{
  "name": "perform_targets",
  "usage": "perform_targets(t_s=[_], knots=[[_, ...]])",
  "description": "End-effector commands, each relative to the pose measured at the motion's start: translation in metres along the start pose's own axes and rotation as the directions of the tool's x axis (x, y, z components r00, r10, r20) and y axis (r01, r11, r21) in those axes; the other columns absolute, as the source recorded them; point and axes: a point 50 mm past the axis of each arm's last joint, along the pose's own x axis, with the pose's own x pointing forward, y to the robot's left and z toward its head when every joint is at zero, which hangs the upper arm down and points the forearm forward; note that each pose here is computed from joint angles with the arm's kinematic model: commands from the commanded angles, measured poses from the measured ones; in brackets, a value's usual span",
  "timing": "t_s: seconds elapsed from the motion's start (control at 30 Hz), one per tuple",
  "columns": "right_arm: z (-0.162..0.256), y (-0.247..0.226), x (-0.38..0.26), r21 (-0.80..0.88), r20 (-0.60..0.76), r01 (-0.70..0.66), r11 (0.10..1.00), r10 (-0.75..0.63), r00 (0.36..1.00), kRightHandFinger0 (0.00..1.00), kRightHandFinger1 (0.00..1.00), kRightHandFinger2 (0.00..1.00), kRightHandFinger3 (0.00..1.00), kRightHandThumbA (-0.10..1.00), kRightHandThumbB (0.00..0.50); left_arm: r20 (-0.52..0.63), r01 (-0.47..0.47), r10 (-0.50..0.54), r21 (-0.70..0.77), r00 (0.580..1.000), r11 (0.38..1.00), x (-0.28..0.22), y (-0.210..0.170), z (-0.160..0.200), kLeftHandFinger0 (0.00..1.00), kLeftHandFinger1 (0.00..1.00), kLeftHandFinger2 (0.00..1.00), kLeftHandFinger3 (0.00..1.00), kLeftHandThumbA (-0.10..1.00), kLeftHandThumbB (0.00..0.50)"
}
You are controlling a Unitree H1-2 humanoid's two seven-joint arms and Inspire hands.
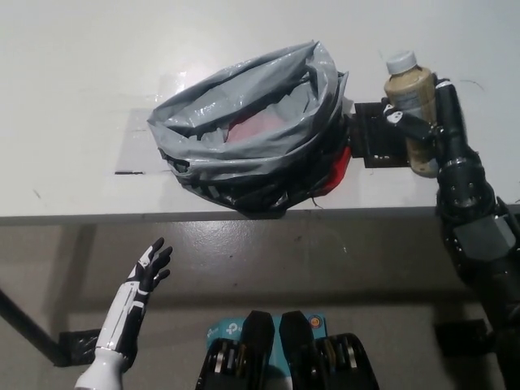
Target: Use the right hand to pick up a bottle of protein shake and place it into a plastic bag on the left side
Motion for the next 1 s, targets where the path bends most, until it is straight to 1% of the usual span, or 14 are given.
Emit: perform_targets(t_s=[0.0,0.03,0.1,0.13,0.17,0.2,0.23,0.3,0.37,0.43,0.53,0.63,0.77,0.97], knots=[[0.075,-0.026,0.030,-0.051,0.274,0.107,0.993,-0.089,0.958,0.00,0.36,0.76,0.80,-0.10,0.105,0.055,0.002,-0.002,-0.005,0.998,1.000,0.005,0.006,0.011,1.00,1.00,1.00,1.00,1.00,0.043],[0.122,-0.029,0.038,-0.059,0.382,0.115,0.992,-0.084,0.920,0.00,0.36,0.77,0.81,-0.10,0.117,0.056,0.004,-0.004,-0.008,0.998,1.000,0.004,0.006,0.011,1.00,1.00,1.00,1.00,1.00,0.035],[0.147,-0.030,0.041,-0.073,0.444,0.120,0.990,-0.075,0.893,0.00,0.36,0.79,0.80,-0.10,0.119,0.058,0.005,-0.004,-0.007,0.998,1.000,0.004,0.006,0.011,1.00,1.00,1.00,1.00,1.00,0.036],[0.168,-0.029,0.042,-0.097,0.509,0.122,0.988,-0.056,0.859,0.00,0.35,0.79,0.83,-0.10,0.117,0.058,0.005,-0.005,-0.006,0.998,1.000,0.004,0.006,0.011,1.00,1.00,1.00,1.00,1.00,0.032],[0.178,-0.027,0.042,-0.111,0.540,0.125,0.986,-0.046,0.841,0.08,0.44,0.88,0.92,-0.10,0.081,0.058,0.006,-0.006,-0.005,0.998,1.000,0.004,0.006,0.011,1.00,1.00,1.00,1.00,1.00,0.031],[0.203,-0.021,0.043,-0.145,0.582,0.135,0.980,-0.026,0.813,0.12,0.35,0.74,0.81,-0.10,0.122,0.056,0.008,-0.008,-0.005,0.998,1.000,0.002,0.006,0.010,1.00,1.00,1.00,1.00,1.00,0.037],[0.215,-0.018,0.043,-0.161,0.594,0.139,0.977,-0.017,0.804,0.13,0.33,0.71,0.80,-0.10,0.125,0.053,0.009,-0.008,-0.007,0.999,1.000,0.002,0.006,0.009,1.00,1.00,1.00,1.00,1.00,0.039],[0.217,-0.018,0.042,-0.165,0.595,0.141,0.976,-0.015,0.803,0.01,0.30,0.70,0.80,-0.10,0.136,0.052,0.009,-0.008,-0.007,0.999,1.000,0.002,0.006,0.009,1.00,1.00,1.00,1.00,1.00,0.039],[0.257,-0.003,0.040,-0.167,0.629,0.100,0.981,0.028,0.777,0.00,0.32,0.73,0.82,-0.10,0.160,0.051,0.011,-0.010,-0.007,0.999,1.000,0.000,0.005,0.008,1.00,1.00,1.00,1.00,1.00,0.058],[0.283,0.014,0.042,-0.206,0.678,0.087,0.975,0.078,0.731,0.00,0.32,0.71,0.82,-0.10,0.143,0.047,0.009,-0.009,-0.002,0.999,1.000,-0.001,0.005,0.007,1.00,1.00,1.00,1.00,1.00,0.043],[0.290,0.020,0.042,-0.222,0.690,0.088,0.971,0.093,0.718,0.00,0.32,0.70,0.81,-0.10,0.139,0.046,0.008,-0.008,0.001,0.999,1.000,-0.002,0.005,0.007,1.00,1.00,1.00,1.00,1.00,0.043],[0.321,0.057,0.040,-0.344,0.728,0.113,0.932,0.189,0.659,0.00,0.28,0.66,0.79,-0.10,0.160,0.040,0.011,-0.011,-0.001,0.999,1.000,-0.001,0.004,0.007,1.00,1.00,1.00,1.00,1.00,0.034],[0.326,0.068,0.040,-0.372,0.729,0.119,0.921,0.210,0.651,0.00,0.29,0.66,0.80,-0.10,0.154,0.042,0.015,-0.016,0.005,0.999,1.000,-0.001,0.004,0.007,1.00,1.00,1.00,1.00,1.00,0.019],[0.325,0.125,0.025,-0.489,0.672,0.065,0.870,0.328,0.664,0.00,0.35,0.73,0.92,-0.10,0.165,0.052,0.005,-0.005,0.002,0.999,1.000,-0.001,0.011,0.012,1.00,1.00,1.00,1.00,1.00,0.022]])
